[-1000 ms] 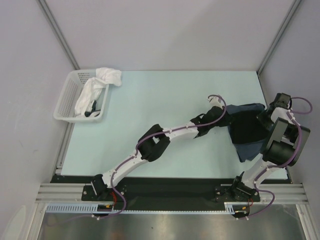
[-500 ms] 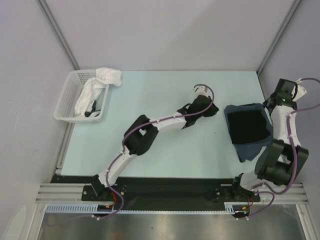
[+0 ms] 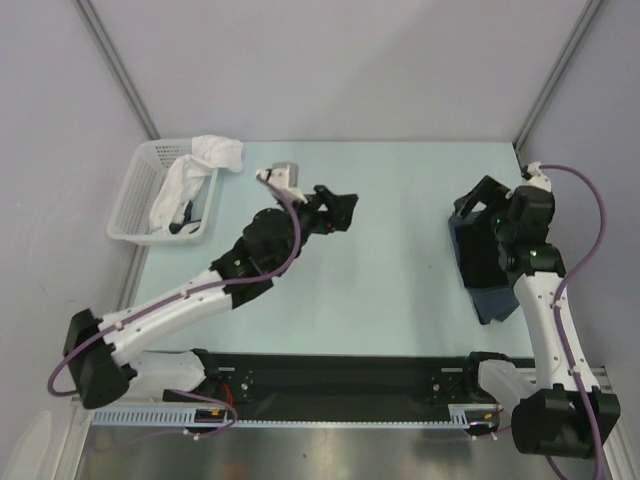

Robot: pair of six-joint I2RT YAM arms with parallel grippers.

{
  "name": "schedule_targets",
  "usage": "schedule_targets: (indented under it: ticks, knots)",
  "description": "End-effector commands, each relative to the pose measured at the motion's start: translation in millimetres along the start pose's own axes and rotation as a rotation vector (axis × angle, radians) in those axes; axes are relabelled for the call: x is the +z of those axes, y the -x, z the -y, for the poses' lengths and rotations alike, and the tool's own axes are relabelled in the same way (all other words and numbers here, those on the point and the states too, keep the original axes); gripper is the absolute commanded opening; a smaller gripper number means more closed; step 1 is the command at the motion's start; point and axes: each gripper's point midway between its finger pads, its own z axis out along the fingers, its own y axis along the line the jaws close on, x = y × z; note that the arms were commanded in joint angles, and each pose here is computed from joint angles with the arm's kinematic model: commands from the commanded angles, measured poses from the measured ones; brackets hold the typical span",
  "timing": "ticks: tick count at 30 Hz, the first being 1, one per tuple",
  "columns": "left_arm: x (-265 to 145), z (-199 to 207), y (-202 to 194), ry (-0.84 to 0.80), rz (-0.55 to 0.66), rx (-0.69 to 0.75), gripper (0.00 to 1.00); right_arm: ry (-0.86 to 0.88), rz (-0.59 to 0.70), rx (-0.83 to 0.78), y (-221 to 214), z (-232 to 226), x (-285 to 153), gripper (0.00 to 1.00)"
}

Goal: Fold and stack the tank tops
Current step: Neatly place the folded tank top to the corner

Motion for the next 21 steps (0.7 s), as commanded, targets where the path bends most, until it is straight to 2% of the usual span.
schedule_targets:
  ticks: [1,2,3,4,7,8,9,10,12,17,21]
  knots:
    - [-38.6,-80.4,-38.0,0.235,-0.067,0.147,0.89,0.258,-0.019,-0.012,-27.7,-46.2,-13.5,0.99]
    - [-55.1,-85.7,-26.3,0.243,-0.042,0.141,0.91,0.315,-0.001,-0.014,-30.5,-55.3,-20.9,1.00]
    - [-67.7,-106.7,-40.3,0.291,-0.062,0.163,0.98,0.358,-0.011,-0.005,-40.3,-60.4,-22.0,1.00]
    - [-76.3,-114.2,-43.6,0.305,-0.065,0.161,1.00,0.433,-0.039,-0.014,-58.8,-71.3,-23.7,1.00]
    - [-105.9,-140.5,-52.7,0.342,-0.064,0.166,1.00,0.489,-0.060,-0.015,-82.5,-74.6,-26.7,1.00]
    - [-112.0,-146.3,-55.4,0.345,-0.063,0.164,1.00,0.486,-0.116,-0.013,-110.7,-66.5,-23.6,0.97]
    - [-120.6,-159.3,-70.3,0.359,-0.090,0.181,1.00,0.511,-0.102,-0.009,-115.4,-67.2,-26.7,0.93]
    - [-128.0,-158.7,-65.8,0.340,-0.069,0.165,1.00,0.531,-0.092,-0.005,-122.5,-65.8,-26.8,0.91]
    - [-139.7,-170.2,-79.0,0.342,-0.091,0.172,1.00,0.522,-0.131,0.026,-153.4,-51.3,-25.6,0.99]
    - [-163.9,-183.7,-96.9,0.338,-0.169,0.206,1.00,0.515,-0.116,-0.020,-167.9,-40.7,-30.1,1.00]
    - [-173.4,-193.6,-104.1,0.364,-0.228,0.267,1.00,0.506,-0.139,0.011,-181.7,-35.5,-25.6,1.00]
